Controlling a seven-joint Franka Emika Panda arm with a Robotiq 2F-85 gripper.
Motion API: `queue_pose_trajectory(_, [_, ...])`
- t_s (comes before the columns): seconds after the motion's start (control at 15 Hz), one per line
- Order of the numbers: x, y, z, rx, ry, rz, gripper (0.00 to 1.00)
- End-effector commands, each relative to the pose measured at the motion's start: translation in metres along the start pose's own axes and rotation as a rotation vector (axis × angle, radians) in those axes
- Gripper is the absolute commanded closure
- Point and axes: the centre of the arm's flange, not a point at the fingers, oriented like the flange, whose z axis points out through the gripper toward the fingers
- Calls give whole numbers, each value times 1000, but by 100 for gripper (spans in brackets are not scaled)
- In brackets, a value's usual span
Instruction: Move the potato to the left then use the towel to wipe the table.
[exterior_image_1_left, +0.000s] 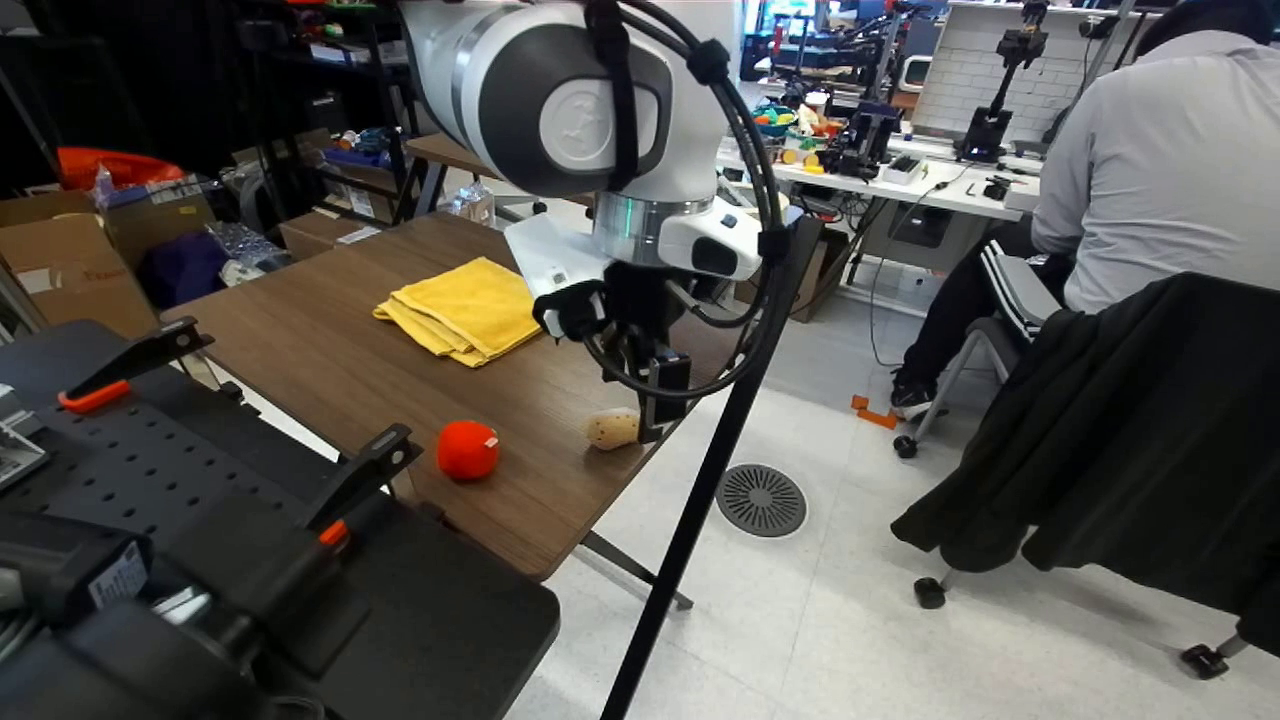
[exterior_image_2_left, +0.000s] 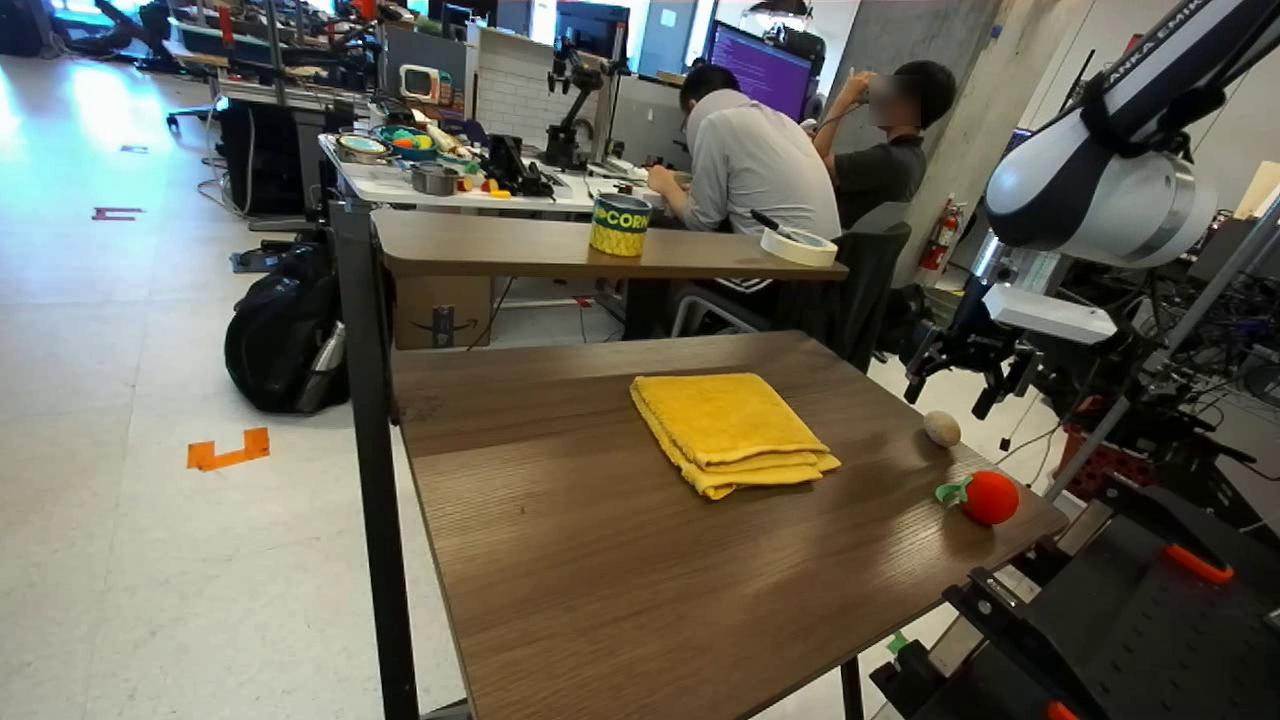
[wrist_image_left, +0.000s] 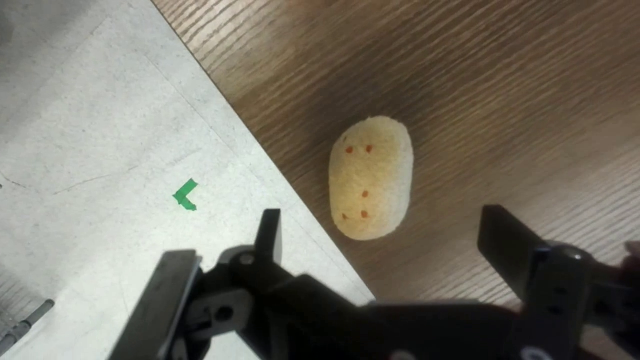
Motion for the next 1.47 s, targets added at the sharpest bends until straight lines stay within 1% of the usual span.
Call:
queue_pose_trajectory(0.0, [-11,-6,6,39,36,-21,0])
queue_pose_trajectory(0.2, [-6,-10,12,52,77,-28,0])
queue_pose_trajectory(0.33, [-3,-10,12,52,83,-25,0])
queue_pose_trajectory(0.53, [-6,-7,16,33,44,-20,0])
queue_pose_trajectory(0.67, [-8,-8,18,34,37,-16,0])
queue_pose_trajectory(0.73, [-9,-8,19,39,27,-15,25])
queue_pose_trajectory(0.8, [-9,-8,19,39,25,-14,28])
queue_pose_trajectory(1.07, [-12,-9,22,55,0,-3,60])
queue_pose_trajectory(1.2, [-15,-11,24,69,-34,-5,73])
queue_pose_trajectory(1.27, [-17,-12,25,79,-66,-12,81])
queue_pose_trajectory(1.4, [-16,-12,24,119,-97,-42,95])
